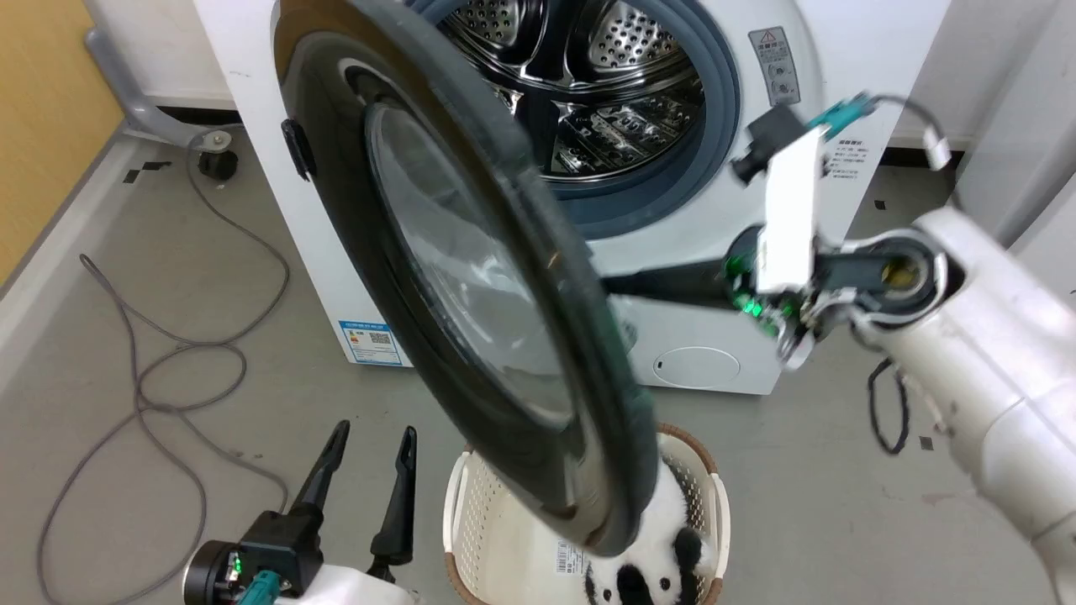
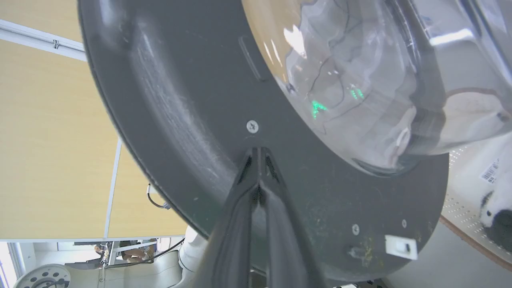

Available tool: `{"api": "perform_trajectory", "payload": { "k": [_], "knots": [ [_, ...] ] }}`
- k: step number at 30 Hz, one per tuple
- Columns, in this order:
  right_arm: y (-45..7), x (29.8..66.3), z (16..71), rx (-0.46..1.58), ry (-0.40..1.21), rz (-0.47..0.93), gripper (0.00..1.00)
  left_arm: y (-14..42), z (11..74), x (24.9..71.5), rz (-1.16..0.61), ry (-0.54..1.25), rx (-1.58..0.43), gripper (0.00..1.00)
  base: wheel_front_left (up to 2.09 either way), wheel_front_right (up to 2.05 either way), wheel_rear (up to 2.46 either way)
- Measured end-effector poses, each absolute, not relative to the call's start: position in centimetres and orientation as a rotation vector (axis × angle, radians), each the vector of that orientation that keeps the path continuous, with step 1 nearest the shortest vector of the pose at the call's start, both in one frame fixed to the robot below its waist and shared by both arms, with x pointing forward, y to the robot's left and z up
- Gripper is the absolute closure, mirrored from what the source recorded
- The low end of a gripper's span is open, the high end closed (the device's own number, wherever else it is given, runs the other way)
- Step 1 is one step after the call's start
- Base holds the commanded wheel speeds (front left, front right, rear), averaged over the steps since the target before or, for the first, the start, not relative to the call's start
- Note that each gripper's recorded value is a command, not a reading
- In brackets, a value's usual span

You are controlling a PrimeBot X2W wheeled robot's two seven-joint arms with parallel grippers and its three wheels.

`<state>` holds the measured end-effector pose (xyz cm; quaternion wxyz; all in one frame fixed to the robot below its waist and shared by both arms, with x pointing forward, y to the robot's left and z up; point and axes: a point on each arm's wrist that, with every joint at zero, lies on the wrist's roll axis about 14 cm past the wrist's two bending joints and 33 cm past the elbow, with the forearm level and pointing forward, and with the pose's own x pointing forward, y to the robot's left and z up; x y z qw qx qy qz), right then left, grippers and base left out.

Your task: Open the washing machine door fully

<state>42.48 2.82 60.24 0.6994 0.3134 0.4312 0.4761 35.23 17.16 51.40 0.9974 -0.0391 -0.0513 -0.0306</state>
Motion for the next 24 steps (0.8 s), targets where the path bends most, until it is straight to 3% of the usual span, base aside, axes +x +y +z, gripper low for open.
{"api": "perform_trajectory", "payload": {
  "k": [11, 17, 18, 24],
  "knots": [
    [5.3, 39.3, 59.4, 0.731, 0.999, 1.158, 1.00, 16.6, 50.9, 35.2, -0.071, -0.087, -0.080, 0.00, 0.00, 0.00, 0.00],
    [4.1, 40.3, 59.6, 0.855, 0.884, 1.079, 1.00, 16.3, 50.8, 35.5, -0.079, -0.082, -0.085, 0.00, 0.00, 0.00, 0.00],
    [3.7, 40.9, 59.8, 0.887, 0.838, 1.047, 0.04, 16.3, 50.8, 35.5, -0.078, -0.082, -0.086, 0.00, 0.00, 0.00, 0.00],
    [-0.8, 43.8, 58.8, 1.094, 0.582, 0.782, 0.00, 15.8, 50.8, 35.6, -0.093, -0.081, -0.087, 0.00, 0.00, 0.00, 0.00]
  ]
}}
